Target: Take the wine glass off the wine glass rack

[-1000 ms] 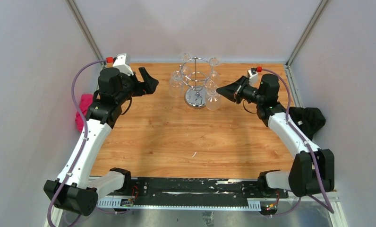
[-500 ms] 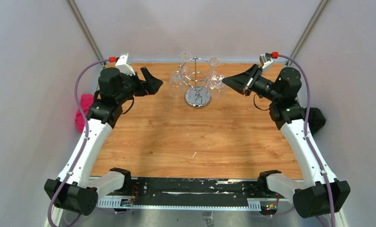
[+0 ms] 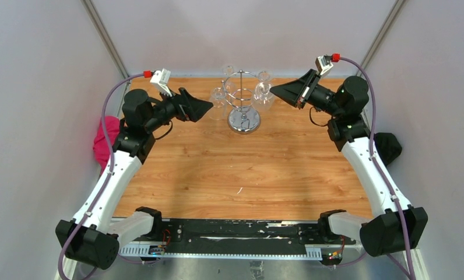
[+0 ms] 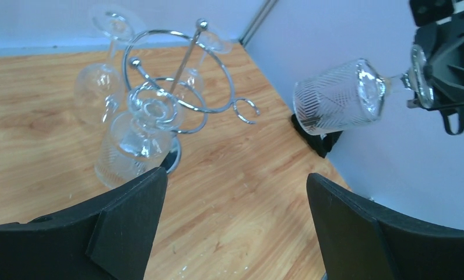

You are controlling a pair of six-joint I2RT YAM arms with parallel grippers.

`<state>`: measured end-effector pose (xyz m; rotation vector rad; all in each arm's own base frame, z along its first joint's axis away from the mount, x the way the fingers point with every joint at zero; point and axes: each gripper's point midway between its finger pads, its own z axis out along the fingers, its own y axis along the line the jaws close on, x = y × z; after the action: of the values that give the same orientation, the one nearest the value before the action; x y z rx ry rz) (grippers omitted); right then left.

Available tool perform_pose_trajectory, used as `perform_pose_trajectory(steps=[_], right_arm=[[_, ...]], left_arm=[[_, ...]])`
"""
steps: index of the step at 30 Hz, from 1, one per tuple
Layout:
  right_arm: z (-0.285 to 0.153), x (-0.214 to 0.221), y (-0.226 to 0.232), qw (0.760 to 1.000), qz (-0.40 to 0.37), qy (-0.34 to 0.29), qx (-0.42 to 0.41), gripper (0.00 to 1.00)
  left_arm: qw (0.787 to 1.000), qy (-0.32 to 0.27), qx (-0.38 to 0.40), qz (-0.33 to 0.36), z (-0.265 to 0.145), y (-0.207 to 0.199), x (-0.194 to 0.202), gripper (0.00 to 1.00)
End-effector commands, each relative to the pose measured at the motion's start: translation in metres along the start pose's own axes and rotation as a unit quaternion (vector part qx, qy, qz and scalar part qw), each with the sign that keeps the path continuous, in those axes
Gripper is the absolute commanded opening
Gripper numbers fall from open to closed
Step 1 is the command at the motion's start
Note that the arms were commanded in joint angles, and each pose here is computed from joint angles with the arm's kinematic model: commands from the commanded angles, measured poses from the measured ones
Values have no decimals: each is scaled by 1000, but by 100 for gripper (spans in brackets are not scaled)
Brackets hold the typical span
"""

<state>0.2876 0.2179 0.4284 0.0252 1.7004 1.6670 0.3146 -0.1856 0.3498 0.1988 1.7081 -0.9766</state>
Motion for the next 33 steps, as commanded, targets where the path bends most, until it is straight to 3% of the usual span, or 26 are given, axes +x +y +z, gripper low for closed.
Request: perform_pose_trajectory(steps=[1,13,17,22,33], right_arm=[[-3,-5,53,995,-53,-2,-85,0],[-3,-14,89,983,-52,-4,-176,0],[-2,-14,102,976,-46,-1,-214,0],[1,-10,121,968,-43,17,-248,0],[10,11,133,956,-34,51,-286,0]], left_arm=[[997,-27,69,31,-5,-31,-14,95],[968,-70,236,48,-23,-85,-14,95],[935,-114,333,47,-40,-112,-21,92],[900,-102,422,-20,-35,-115,-17,88],[904,-106,414,-21,-12,-100,-19,87]])
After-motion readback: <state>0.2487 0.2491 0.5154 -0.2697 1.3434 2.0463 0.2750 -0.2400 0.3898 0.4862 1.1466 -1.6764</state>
